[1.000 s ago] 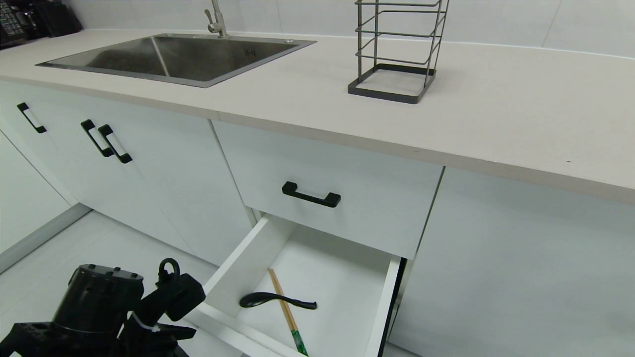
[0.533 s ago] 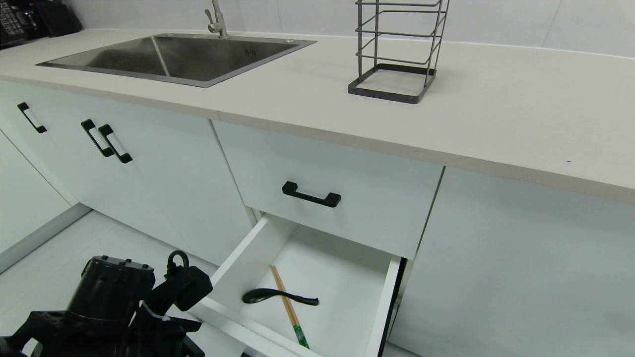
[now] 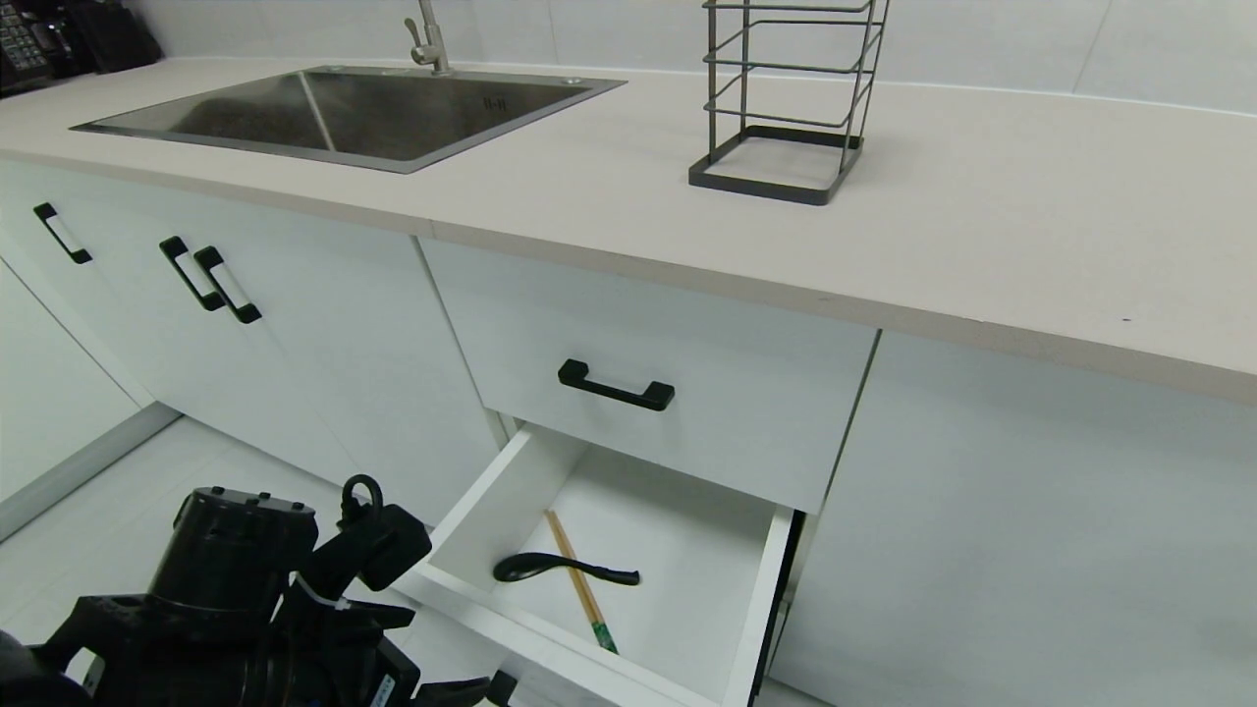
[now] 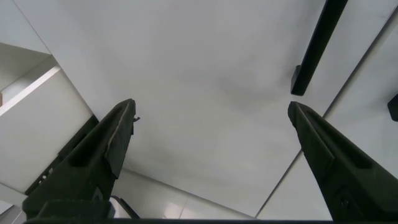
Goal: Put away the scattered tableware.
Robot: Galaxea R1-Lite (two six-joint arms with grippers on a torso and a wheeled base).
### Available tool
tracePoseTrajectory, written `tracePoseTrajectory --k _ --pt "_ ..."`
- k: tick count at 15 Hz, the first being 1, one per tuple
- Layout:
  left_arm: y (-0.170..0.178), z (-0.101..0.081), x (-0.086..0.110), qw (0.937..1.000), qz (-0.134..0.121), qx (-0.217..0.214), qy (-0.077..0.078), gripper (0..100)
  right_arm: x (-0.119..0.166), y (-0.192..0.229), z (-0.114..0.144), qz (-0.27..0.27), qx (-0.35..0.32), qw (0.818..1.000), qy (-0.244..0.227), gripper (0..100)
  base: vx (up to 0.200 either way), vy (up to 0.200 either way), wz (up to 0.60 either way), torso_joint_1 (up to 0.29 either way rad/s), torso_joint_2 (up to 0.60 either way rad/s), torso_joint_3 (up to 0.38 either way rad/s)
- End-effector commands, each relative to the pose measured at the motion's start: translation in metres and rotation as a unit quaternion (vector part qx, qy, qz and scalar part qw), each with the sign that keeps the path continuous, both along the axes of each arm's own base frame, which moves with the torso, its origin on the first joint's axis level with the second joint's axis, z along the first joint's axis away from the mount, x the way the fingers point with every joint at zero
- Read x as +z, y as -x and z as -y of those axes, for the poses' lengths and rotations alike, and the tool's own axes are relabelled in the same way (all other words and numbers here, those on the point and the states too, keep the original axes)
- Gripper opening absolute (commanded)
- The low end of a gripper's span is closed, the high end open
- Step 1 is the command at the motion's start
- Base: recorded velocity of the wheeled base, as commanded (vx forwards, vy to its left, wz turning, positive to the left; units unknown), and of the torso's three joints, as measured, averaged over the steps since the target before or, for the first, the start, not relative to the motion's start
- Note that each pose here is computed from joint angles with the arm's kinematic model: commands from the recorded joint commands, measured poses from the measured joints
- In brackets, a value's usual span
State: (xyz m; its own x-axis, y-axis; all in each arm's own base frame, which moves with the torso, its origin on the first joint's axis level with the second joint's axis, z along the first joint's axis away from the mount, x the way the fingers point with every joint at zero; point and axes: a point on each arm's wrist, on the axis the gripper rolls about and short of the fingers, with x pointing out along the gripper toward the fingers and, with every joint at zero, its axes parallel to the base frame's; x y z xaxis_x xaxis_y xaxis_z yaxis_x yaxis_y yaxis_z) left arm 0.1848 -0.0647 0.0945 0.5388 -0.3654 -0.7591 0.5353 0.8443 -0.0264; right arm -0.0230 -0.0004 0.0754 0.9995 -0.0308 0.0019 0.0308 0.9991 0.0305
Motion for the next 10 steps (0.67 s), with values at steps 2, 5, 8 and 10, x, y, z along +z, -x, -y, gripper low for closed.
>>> tracePoseTrajectory --k 2,5,8,10 --pt "-0.007 0.002 0.004 1.0 0.009 -0.001 0.003 100 0.0 0.0 0.0 -0.001 0.0 1.0 0.0 100 0.0 0.0 0.0 0.0 0.0 0.0" --pt "-0.011 0.004 0.005 0.9999 0.011 -0.003 0.004 100 0.0 0.0 0.0 -0.001 0.0 1.0 0.0 100 0.0 0.0 0.0 0.0 0.0 0.0" --pt "-0.016 0.006 0.008 0.9998 0.018 -0.004 0.005 100 0.0 0.0 0.0 -0.001 0.0 1.0 0.0 100 0.0 0.0 0.0 0.0 0.0 0.0" --pt "-0.021 0.007 0.008 0.9998 0.019 -0.005 0.006 100 0.0 0.0 0.0 -0.001 0.0 1.0 0.0 100 0.0 0.0 0.0 0.0 0.0 0.0"
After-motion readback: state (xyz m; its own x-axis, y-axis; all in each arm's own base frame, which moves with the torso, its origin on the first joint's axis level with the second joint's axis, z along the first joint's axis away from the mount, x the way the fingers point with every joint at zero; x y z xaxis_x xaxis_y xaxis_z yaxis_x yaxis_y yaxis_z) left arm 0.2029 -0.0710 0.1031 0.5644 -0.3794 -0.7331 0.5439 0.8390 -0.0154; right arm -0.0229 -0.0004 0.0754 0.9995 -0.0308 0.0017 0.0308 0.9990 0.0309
